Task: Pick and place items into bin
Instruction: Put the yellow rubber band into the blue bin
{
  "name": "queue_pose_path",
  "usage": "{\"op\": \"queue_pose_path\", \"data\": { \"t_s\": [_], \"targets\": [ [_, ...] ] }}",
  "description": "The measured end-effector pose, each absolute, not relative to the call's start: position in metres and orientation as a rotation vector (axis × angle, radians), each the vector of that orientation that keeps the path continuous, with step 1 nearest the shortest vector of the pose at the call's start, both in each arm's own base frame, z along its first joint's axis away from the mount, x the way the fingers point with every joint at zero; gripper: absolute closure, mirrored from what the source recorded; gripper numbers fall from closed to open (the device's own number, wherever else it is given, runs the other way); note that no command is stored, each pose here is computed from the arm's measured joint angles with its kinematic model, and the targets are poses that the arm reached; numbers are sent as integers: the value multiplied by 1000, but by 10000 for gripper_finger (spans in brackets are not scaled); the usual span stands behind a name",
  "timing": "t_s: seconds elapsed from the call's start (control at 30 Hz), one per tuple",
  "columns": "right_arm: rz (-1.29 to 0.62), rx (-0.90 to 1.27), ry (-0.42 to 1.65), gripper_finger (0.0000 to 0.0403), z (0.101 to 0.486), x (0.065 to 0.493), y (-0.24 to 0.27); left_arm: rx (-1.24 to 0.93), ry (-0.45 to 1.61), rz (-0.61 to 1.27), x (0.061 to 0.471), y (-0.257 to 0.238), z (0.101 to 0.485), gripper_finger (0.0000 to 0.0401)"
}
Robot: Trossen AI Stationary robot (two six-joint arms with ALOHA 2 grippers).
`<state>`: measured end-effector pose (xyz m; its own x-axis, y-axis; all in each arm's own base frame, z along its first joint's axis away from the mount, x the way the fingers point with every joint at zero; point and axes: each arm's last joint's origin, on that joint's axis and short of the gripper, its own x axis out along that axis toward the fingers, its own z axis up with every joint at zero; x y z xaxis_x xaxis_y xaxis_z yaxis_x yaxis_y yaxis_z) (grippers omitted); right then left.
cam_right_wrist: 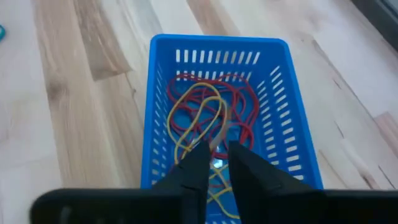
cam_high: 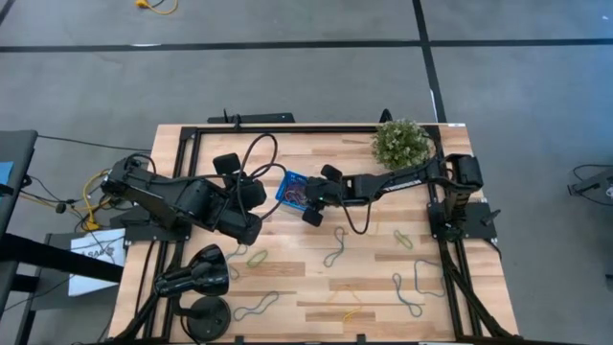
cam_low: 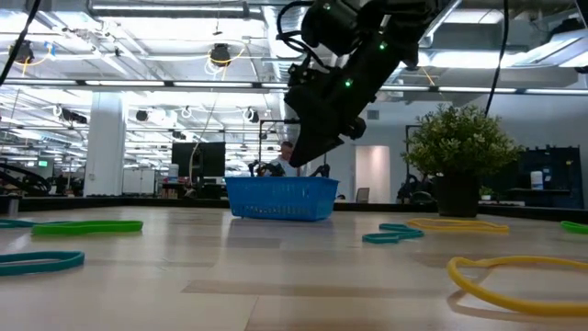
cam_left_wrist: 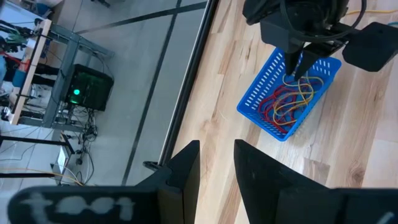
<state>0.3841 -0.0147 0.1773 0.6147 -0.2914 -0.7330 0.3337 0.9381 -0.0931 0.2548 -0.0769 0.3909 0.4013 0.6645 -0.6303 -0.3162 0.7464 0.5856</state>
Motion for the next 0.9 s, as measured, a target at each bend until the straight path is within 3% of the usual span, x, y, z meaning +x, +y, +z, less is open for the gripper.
{"op": "queue_pose_path", "data": {
  "t_s": [0.27, 0.43, 0.7, 0.9],
  "targets": [
    [-337, 58, 831, 299, 180, 384, -14, 389, 968, 651, 255, -77, 391, 313],
    [-278, 55, 792, 286, 209, 372, 1, 323, 941, 686, 255, -76, 391, 313],
    [-96, 63, 791, 285, 268, 326, 41, 301, 942, 714, 257, -70, 391, 313],
    [9, -19, 974, 284, 274, 287, 78, 286, 937, 725, 257, -69, 391, 313]
  ]
}}
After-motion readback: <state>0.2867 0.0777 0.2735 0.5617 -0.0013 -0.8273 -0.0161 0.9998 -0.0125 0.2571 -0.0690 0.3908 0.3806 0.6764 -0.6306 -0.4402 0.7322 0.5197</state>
